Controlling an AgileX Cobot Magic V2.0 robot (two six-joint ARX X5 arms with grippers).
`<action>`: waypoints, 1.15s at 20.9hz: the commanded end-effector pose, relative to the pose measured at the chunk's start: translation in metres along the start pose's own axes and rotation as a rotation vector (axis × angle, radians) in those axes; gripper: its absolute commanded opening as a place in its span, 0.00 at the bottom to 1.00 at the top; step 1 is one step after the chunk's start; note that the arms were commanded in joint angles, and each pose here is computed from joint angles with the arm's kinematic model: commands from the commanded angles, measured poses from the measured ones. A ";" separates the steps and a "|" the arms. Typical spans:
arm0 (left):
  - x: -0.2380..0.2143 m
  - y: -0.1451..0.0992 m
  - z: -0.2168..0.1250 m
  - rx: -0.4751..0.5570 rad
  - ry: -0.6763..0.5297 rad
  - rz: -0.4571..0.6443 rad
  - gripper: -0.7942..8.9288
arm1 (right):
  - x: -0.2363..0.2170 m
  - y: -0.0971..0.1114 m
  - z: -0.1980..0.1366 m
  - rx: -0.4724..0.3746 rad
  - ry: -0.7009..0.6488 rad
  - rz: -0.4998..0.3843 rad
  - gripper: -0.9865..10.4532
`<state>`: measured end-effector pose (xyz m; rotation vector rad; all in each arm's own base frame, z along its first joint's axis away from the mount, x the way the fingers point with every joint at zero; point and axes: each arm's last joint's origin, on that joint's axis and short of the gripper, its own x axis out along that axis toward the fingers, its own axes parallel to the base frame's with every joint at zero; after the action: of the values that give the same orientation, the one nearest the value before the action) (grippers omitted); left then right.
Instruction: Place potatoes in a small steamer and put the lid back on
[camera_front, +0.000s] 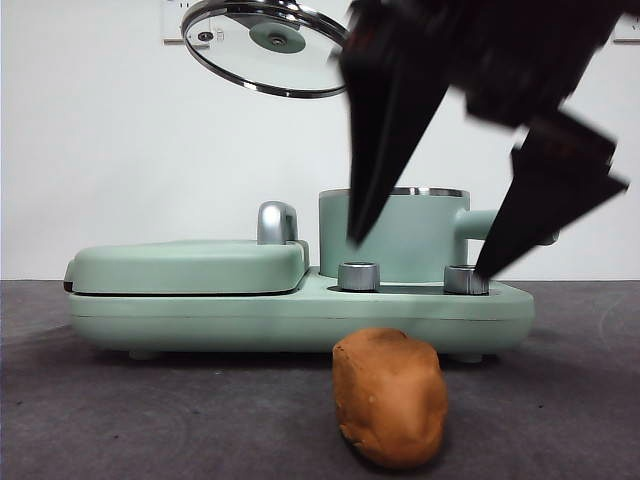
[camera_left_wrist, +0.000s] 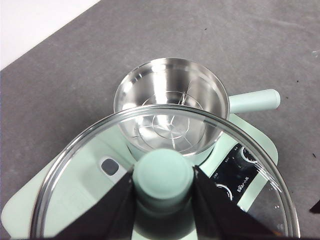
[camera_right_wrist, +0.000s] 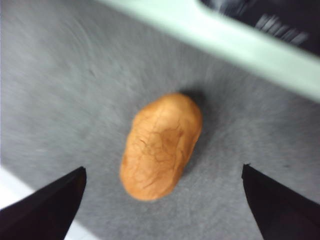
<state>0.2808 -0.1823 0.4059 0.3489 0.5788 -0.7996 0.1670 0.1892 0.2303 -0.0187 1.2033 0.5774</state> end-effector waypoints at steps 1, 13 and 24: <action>-0.012 -0.001 0.012 0.026 -0.072 0.007 0.10 | 0.020 0.008 0.002 0.018 0.051 -0.004 0.52; -0.012 0.000 0.012 0.023 -0.075 0.012 0.10 | 0.069 0.011 0.005 0.027 0.122 -0.037 0.21; -0.014 0.011 0.009 0.000 -0.072 0.041 0.10 | -0.055 -0.003 0.120 -0.030 -0.062 -0.005 0.21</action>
<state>0.2878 -0.1714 0.4061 0.3365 0.5804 -0.7620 0.2548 0.1967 0.3218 0.0060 1.1533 0.5580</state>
